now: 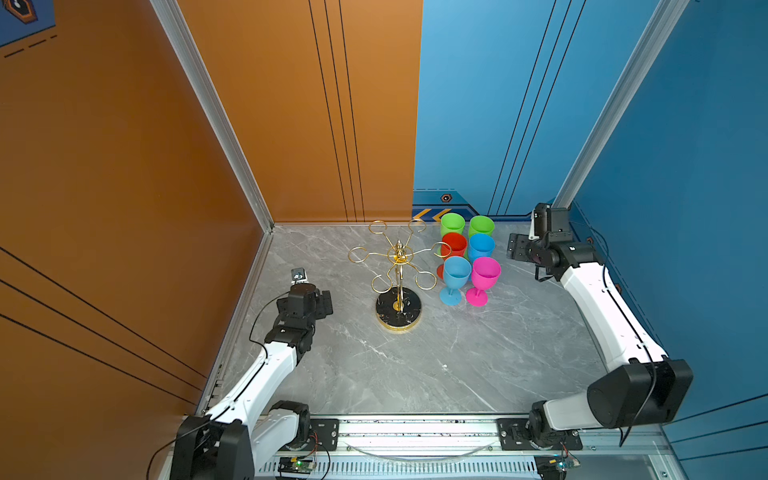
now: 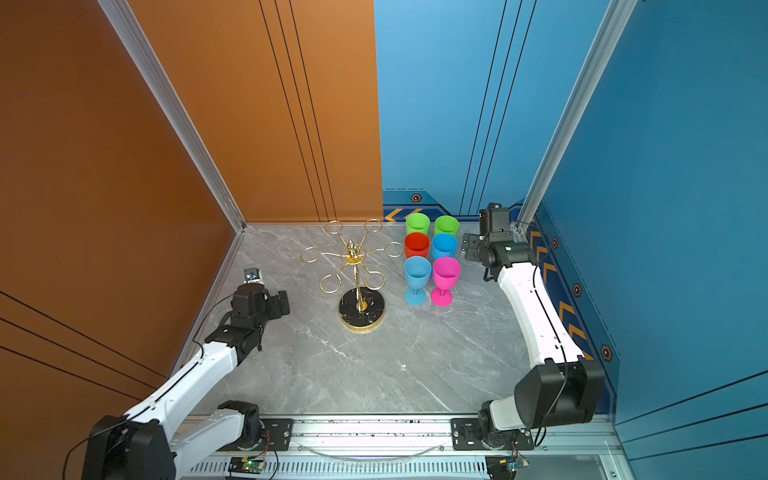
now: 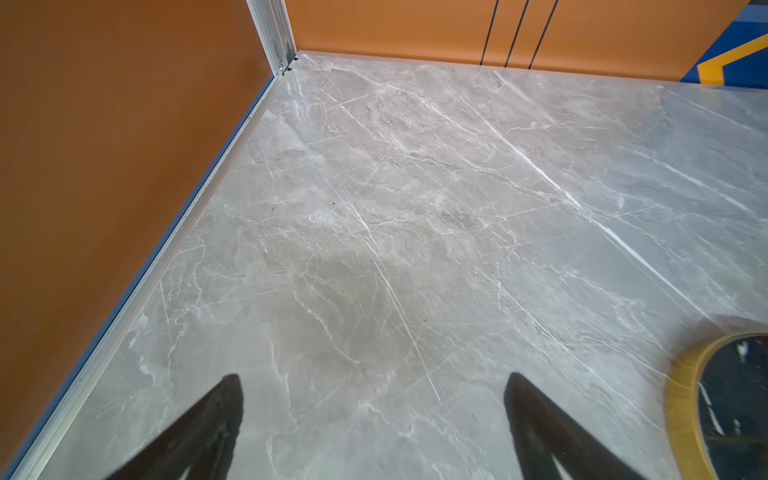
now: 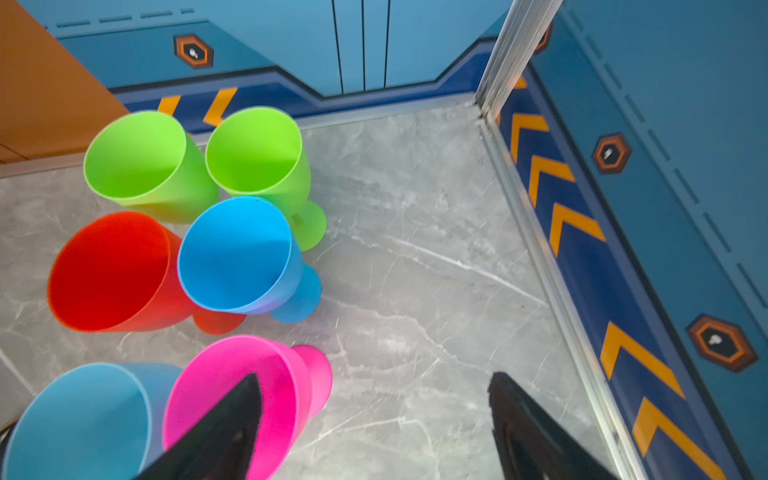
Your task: Take the wine glass off the wine glass rack
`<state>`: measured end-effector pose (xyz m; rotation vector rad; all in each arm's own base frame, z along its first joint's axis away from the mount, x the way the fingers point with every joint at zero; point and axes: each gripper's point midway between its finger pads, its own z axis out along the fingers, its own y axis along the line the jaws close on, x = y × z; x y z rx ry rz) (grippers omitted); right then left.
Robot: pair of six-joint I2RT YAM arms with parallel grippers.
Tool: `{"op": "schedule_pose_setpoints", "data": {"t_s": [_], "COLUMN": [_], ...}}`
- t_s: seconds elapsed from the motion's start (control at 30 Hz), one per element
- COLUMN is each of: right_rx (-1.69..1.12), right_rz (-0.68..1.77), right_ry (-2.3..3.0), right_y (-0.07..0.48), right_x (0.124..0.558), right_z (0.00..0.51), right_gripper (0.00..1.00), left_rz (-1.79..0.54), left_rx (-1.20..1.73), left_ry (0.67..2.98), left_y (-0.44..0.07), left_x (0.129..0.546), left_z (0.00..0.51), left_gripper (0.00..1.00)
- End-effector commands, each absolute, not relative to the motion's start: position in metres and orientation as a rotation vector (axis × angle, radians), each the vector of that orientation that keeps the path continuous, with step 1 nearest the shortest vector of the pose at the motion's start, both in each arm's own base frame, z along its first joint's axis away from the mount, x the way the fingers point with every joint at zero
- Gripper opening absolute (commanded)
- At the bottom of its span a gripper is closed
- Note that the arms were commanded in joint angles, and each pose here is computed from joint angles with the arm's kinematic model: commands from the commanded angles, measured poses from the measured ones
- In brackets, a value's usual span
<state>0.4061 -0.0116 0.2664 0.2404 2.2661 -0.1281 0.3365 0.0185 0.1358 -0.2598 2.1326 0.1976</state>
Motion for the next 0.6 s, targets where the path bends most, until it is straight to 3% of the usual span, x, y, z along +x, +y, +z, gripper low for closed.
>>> {"op": "schedule_pose_setpoints", "data": {"t_s": [0.0, 0.33, 0.57], "right_rx": [0.290, 0.402, 0.361], "right_rz": [-0.146, -0.190, -0.131], "right_ry": [2.151, 1.994, 1.970], "right_y": [-0.032, -0.068, -0.056], "right_x": [0.418, 0.399, 0.396], "right_z": [0.252, 0.155, 0.105], "right_gripper": [0.95, 1.00, 1.00], "left_rz": [0.167, 0.186, 0.157], "left_rx": [-0.202, -0.159, -0.086], "left_ry": [2.088, 1.994, 1.959], "left_y": [0.017, 0.025, 0.016], "left_x": [0.356, 0.383, 0.399], "left_z": [0.131, 0.107, 0.096], "left_gripper": [0.98, 0.98, 0.98]}}
